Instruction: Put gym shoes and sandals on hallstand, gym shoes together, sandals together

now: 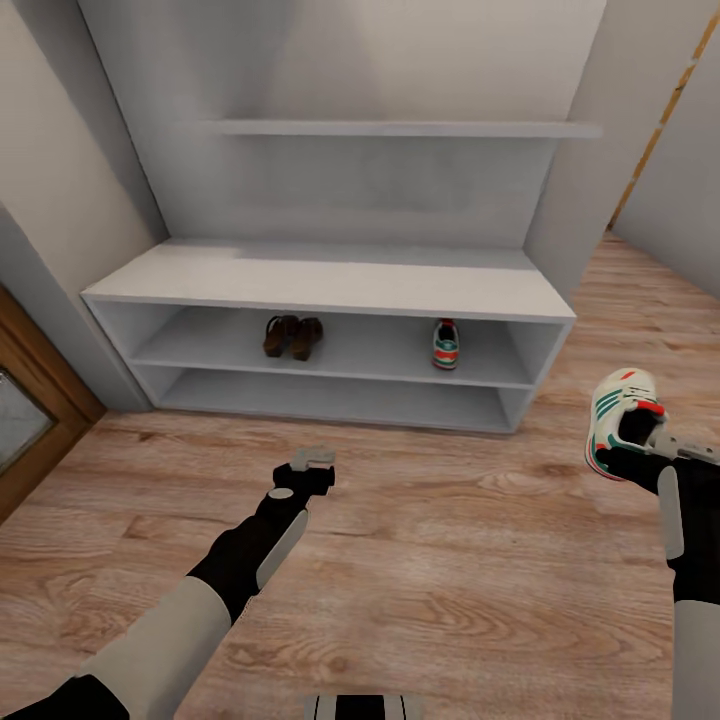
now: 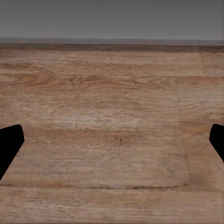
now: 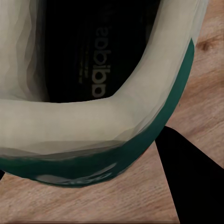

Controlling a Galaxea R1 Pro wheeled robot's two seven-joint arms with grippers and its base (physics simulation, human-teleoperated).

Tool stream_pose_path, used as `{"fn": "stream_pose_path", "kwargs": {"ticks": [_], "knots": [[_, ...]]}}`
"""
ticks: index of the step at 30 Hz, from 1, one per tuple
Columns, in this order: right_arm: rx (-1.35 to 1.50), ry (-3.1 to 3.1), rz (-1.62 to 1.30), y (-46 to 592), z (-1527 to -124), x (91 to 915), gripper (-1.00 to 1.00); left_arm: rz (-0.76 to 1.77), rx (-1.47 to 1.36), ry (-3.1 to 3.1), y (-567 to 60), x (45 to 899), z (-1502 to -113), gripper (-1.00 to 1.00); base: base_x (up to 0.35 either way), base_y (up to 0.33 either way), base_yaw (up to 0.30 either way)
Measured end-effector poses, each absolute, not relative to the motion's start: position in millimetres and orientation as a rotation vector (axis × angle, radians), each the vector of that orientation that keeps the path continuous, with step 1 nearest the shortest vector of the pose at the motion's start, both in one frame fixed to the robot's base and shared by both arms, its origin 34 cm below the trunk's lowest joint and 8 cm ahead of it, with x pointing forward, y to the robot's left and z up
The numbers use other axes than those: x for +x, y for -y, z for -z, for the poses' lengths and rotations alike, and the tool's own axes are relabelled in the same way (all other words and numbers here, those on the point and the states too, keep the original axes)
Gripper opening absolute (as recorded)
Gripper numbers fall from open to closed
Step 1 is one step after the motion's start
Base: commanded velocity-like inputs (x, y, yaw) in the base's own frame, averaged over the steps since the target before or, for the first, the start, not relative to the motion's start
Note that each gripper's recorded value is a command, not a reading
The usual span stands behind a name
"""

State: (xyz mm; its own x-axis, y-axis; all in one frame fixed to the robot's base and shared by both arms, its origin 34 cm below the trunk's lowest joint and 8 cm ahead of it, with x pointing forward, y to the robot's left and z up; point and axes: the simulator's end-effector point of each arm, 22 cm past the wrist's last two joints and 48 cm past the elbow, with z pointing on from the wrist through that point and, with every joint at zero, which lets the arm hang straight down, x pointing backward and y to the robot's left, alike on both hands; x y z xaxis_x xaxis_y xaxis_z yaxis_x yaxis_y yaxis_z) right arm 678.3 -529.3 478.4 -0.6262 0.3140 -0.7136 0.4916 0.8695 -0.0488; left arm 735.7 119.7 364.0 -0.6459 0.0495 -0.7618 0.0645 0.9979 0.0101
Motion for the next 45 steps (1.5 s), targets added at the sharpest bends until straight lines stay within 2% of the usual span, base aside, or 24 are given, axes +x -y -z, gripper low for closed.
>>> {"fn": "stream_pose_path", "kwargs": {"ticks": [14,28,45], "knots": [[0.578,-2.294,0.308,529.2,-478.3,678.4,-1.00,0.022,0.078,-2.277,-119.9,735.0,-362.8,1.00,0.129,0.323,-0.004],[0.577,-2.293,0.307,528.8,-479.5,678.7,-1.00,0.023,0.078,-2.275,-119.1,734.8,-364.0,1.00,-0.029,0.334,-0.164],[0.577,-2.297,0.306,527.3,-477.7,678.5,-1.00,-0.004,0.067,-2.277,-134.5,736.8,-362.1,1.00,0.000,0.028,-0.003]]}}
